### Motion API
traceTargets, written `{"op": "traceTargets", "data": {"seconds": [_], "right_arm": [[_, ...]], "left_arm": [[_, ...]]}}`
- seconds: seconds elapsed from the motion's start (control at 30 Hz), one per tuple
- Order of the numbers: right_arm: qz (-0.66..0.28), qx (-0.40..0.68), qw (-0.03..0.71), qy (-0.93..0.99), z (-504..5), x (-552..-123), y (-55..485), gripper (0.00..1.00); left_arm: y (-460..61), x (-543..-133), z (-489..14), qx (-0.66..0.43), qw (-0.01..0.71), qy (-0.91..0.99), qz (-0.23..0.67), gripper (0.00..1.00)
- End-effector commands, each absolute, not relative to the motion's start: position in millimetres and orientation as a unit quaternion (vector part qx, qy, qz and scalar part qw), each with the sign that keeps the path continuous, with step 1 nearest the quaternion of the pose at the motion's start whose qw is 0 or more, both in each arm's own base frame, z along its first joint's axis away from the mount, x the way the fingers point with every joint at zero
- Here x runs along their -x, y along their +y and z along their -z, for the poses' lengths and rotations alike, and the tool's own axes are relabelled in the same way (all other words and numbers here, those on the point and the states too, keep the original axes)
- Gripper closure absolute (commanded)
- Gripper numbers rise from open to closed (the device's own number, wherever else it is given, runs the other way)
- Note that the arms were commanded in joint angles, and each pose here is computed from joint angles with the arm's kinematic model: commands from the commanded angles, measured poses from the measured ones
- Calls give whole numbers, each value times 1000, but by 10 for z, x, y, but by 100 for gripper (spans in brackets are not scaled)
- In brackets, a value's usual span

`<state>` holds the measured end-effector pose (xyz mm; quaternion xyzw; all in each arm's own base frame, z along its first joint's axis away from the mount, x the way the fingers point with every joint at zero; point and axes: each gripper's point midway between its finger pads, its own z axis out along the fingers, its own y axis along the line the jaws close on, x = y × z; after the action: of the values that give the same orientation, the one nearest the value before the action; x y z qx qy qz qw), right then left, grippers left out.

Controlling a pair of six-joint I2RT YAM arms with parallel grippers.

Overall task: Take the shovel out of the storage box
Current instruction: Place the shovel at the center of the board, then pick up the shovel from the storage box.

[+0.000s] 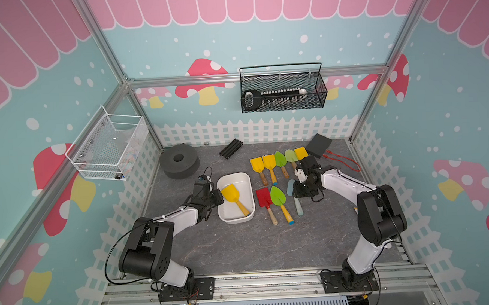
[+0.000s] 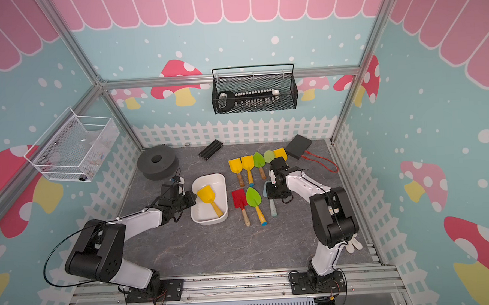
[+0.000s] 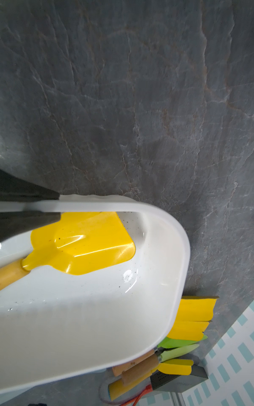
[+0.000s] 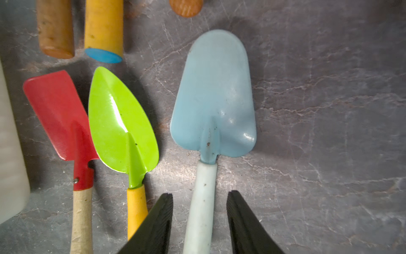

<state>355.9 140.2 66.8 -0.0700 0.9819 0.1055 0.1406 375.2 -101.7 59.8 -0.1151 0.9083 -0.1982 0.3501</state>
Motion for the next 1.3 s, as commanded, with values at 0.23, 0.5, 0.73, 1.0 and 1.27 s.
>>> {"op": "traceTargets", "data": {"seconds": [0.23,0.5,0.73,1.0,1.27], "right_arm": [[-88,156,193,965,-1226,-3503,1816,52],[-110,203,215,949,-1502,-3483,2354,48],[-170,243,223,929,-1643,-3434,2959,44],[-248,283,226,899,-1705,-3375,3636,43],[-213,328,210,896,-1397,-3322,4093,43]], "left_arm": [[-1014,-3713,-523,113,336,915,191,96],[-1012,-3710,-523,114,334,916,191,96],[-1012,-3715,-526,115,336,915,191,96],[-1020,-3718,-531,114,336,915,194,96],[-1029,-3709,-524,113,334,915,195,96]]}}
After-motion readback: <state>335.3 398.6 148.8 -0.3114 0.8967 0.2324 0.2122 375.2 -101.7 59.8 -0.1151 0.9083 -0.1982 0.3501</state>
